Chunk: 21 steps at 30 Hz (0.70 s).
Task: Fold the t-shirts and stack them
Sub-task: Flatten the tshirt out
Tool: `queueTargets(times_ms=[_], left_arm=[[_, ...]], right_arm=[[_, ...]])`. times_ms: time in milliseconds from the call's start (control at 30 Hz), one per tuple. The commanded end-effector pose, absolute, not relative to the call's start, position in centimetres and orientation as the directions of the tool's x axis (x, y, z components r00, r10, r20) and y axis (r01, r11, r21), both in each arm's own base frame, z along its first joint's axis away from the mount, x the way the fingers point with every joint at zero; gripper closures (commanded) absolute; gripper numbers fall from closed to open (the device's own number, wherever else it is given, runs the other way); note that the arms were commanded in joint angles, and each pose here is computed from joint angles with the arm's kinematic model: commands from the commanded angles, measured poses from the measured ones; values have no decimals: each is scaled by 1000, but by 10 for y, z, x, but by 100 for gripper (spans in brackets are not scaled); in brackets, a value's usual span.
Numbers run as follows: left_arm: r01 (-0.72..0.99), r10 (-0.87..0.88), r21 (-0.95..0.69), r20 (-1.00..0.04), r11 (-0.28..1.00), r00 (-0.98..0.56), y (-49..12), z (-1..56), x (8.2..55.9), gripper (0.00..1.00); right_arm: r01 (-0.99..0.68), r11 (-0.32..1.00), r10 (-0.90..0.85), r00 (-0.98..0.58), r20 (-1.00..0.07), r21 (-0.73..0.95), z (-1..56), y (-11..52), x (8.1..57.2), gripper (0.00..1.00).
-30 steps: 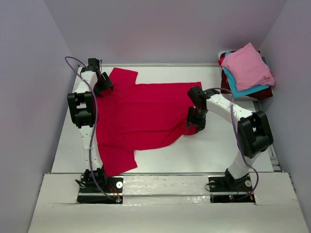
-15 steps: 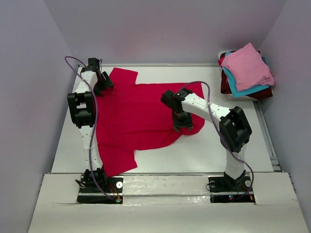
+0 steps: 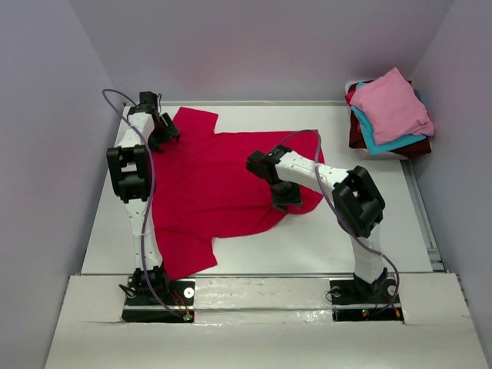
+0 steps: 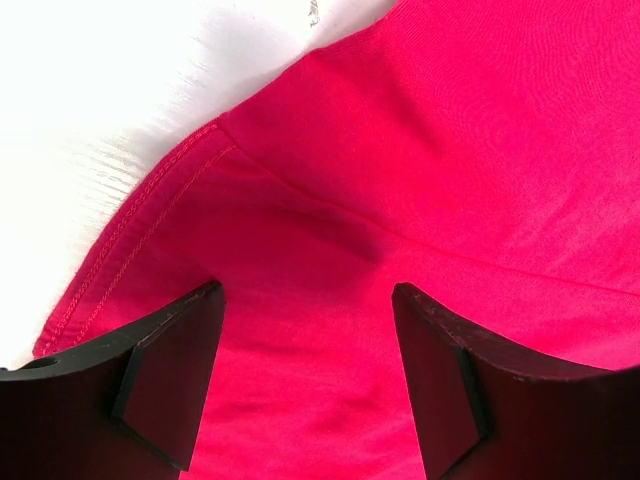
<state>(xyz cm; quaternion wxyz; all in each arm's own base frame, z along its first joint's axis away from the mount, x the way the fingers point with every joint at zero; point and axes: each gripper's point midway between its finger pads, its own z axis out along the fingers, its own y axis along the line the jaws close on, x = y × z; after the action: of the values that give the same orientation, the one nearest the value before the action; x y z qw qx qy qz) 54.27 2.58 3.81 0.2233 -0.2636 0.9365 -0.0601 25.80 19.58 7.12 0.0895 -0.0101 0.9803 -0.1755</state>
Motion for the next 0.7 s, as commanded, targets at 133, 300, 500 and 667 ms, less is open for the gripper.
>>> queueTargets(times_ms=[133, 300, 500, 667], left_arm=[[-450, -514, -250, -420, 858, -748, 27, 57, 546, 21], [-448, -516, -256, -421, 857, -746, 27, 58, 547, 21], [-446, -517, -261, -420, 856, -746, 26, 59, 548, 21], [-444, -515, -262, -422, 857, -746, 26, 60, 549, 21]], right_arm=[[9, 916, -86, -972, -218, -400, 68, 208, 265, 49], [19, 908, -81, -972, -220, -419, 67, 203, 263, 49], [35, 891, -81, -968, -235, -453, 67, 196, 265, 53], [48, 878, -78, -967, -241, -476, 62, 192, 266, 55]])
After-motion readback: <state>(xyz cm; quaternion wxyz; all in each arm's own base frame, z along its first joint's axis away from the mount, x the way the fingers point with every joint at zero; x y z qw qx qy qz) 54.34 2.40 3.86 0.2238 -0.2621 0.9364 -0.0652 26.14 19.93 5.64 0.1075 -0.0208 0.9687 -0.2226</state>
